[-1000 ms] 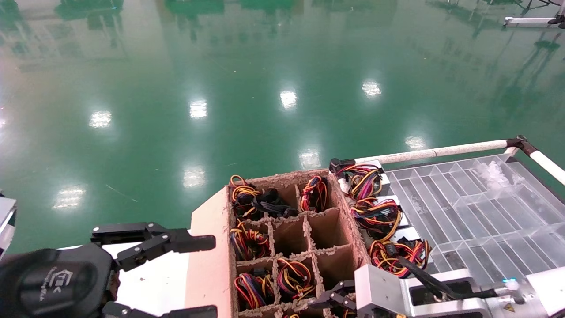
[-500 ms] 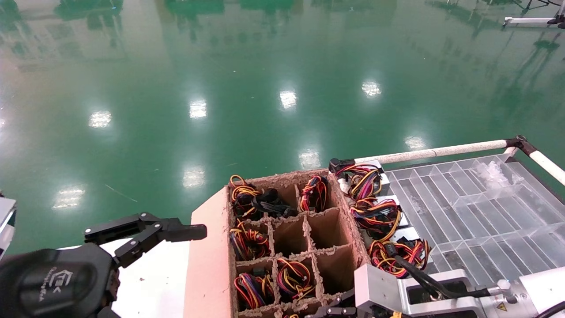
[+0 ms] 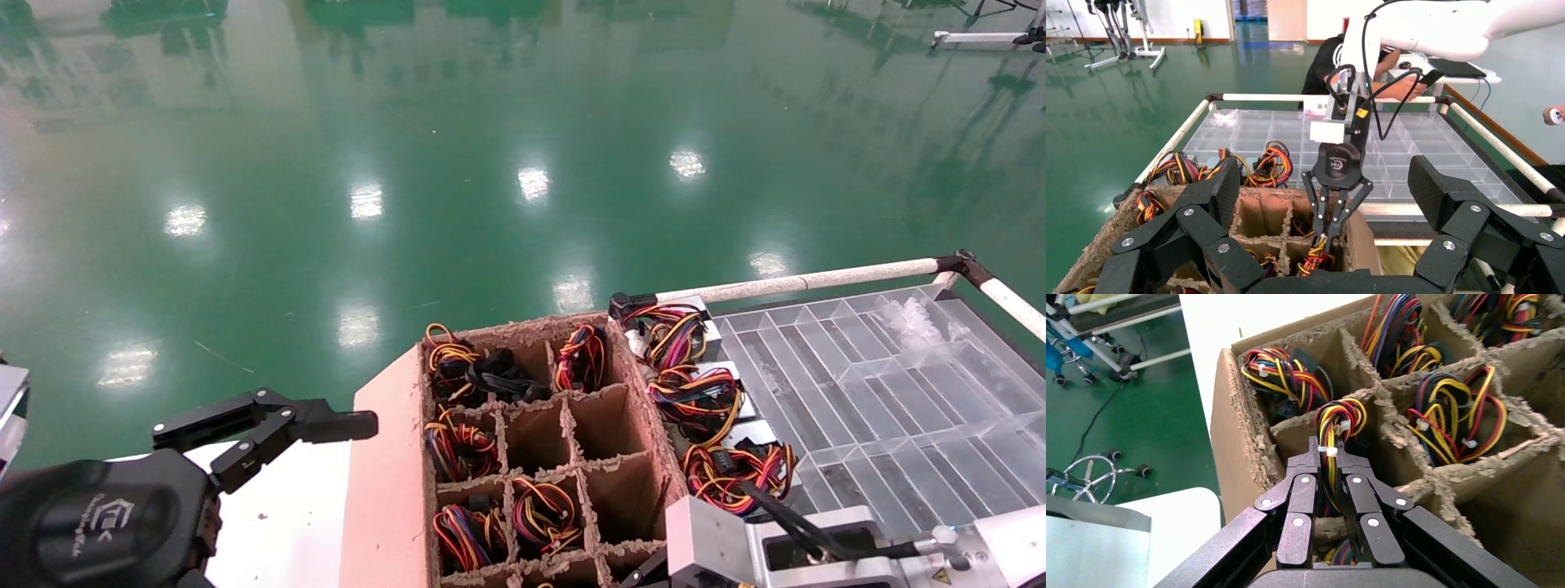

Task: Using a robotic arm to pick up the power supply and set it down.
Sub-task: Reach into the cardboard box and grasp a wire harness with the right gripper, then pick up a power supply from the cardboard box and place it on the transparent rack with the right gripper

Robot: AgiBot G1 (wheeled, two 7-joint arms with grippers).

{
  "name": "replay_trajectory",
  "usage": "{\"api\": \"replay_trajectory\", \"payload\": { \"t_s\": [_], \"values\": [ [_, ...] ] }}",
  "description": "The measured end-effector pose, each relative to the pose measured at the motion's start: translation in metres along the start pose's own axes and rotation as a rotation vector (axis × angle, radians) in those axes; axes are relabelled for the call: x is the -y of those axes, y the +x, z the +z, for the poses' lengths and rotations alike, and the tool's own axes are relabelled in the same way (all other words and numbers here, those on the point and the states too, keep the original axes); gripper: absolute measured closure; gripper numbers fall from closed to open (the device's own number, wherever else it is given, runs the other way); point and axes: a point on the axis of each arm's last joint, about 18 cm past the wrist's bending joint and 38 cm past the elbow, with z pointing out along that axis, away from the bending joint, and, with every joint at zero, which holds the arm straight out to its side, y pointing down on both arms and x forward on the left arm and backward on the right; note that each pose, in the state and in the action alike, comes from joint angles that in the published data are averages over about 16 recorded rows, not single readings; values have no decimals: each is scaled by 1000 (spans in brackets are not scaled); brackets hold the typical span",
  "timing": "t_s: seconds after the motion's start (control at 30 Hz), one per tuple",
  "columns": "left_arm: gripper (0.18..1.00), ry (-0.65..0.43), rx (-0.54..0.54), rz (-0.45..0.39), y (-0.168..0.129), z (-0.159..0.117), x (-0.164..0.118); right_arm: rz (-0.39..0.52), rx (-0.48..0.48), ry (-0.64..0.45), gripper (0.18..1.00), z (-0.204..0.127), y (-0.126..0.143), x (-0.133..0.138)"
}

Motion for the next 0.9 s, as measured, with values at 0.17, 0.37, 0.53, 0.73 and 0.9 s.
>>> {"api": "replay_trajectory", "payload": {
  "t_s": [0.17, 0.37, 0.53, 0.73, 0.9],
  "values": [
    [185, 0, 0, 0, 0, 0, 0, -8, -23, 49, 954, -13, 2, 13],
    [184, 0, 0, 0, 0, 0, 0, -31, -55, 142, 966, -36, 5, 39],
    [184, 0, 0, 0, 0, 0, 0, -63, -88, 238, 967, -60, 7, 65],
    [184, 0, 0, 0, 0, 0, 0, -115, -130, 355, 967, -92, 9, 96],
    [184, 0, 0, 0, 0, 0, 0, -163, -176, 432, 968, -120, 9, 115]
  ]
}}
